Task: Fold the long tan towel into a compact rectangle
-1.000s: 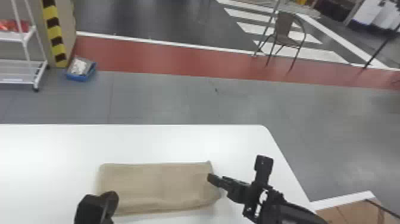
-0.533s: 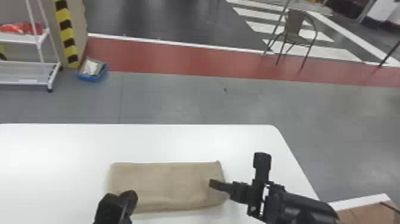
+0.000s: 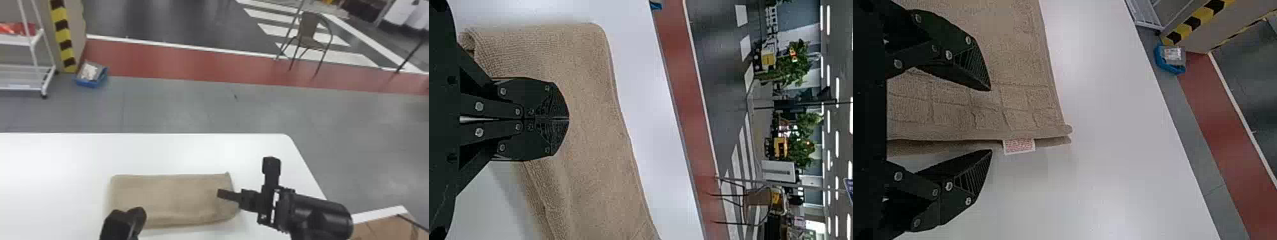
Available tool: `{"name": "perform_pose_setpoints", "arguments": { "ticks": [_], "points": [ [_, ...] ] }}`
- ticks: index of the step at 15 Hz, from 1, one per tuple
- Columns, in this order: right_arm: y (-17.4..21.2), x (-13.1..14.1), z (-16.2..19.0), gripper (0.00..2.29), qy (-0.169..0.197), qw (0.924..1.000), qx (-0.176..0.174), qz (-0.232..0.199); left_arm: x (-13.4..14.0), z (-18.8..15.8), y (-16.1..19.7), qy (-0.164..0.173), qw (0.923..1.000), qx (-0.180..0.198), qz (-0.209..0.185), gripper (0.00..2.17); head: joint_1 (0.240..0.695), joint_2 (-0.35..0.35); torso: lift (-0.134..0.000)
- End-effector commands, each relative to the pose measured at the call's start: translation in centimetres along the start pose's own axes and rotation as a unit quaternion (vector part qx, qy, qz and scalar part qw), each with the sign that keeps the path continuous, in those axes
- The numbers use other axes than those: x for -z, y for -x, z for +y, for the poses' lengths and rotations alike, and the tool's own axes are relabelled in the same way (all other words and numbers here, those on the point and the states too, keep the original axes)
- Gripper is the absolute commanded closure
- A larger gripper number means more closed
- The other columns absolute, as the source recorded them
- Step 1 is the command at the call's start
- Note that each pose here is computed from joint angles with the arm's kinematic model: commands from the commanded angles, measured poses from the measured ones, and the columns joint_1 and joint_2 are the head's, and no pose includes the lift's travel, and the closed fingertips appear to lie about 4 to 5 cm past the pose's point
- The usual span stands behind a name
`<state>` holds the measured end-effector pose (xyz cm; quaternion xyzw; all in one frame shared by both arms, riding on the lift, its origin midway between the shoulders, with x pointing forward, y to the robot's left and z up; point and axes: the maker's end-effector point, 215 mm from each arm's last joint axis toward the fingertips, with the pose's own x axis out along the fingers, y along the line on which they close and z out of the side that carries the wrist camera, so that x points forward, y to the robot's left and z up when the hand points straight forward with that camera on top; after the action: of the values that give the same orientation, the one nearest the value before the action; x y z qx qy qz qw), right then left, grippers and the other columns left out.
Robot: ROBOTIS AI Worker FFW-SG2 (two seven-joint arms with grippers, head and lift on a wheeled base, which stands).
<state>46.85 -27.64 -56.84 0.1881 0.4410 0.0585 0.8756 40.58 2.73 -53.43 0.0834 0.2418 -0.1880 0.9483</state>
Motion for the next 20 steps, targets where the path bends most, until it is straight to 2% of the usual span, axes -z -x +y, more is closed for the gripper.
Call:
{"name": "perform_pose_setpoints", "arguments": {
  "ticks": [1, 6, 13, 14, 15, 17, 18, 20],
  "points": [
    [0.1, 0.8, -0.2, 0.53, -0.002, 0.9997, 0.009, 0.023, -0.2, -0.6, 0.1, -0.002, 1.0000, 0.006, -0.001, 1.88, 0.695, -0.311, 0.000],
    [0.2, -0.6, -0.2, 0.53, 0.000, 0.9996, 0.015, 0.023, -0.6, -1.3, 0.3, -0.002, 0.9999, 0.011, -0.002, 1.88, 0.695, -0.327, 0.000],
    [-1.2, -0.2, 0.4, 0.54, 0.001, 0.9984, 0.013, 0.055, -0.9, -1.3, 0.2, -0.003, 0.9999, 0.011, -0.004, 1.88, 0.695, -0.321, 0.000],
    [-1.2, -0.2, 0.3, 0.66, 0.003, 0.9984, 0.013, 0.055, -0.8, -1.1, 0.1, -0.004, 0.9999, 0.011, -0.003, 1.88, 0.695, -0.320, 0.000],
    [-1.2, -0.3, 0.2, 0.68, 0.004, 0.9984, 0.013, 0.055, -0.7, -1.0, 0.0, -0.005, 0.9999, 0.010, -0.002, 1.88, 0.695, -0.319, 0.000],
    [-1.1, -0.1, 0.4, 1.03, 0.002, 0.9983, 0.007, 0.058, -0.6, -0.7, 0.0, -0.005, 1.0000, 0.007, -0.001, 1.88, 0.695, -0.316, 0.000],
    [-1.1, 0.1, 0.8, 1.03, 0.000, 0.9982, 0.001, 0.060, -0.4, -0.4, -0.2, -0.006, 1.0000, 0.006, 0.001, 1.88, 0.695, -0.313, 0.000],
    [-0.9, 0.3, 0.9, 1.19, -0.007, 0.9981, -0.006, 0.060, -0.1, -0.5, -0.3, -0.007, 0.9999, 0.006, 0.003, 1.88, 0.695, -0.308, 0.000]
  ]
}}
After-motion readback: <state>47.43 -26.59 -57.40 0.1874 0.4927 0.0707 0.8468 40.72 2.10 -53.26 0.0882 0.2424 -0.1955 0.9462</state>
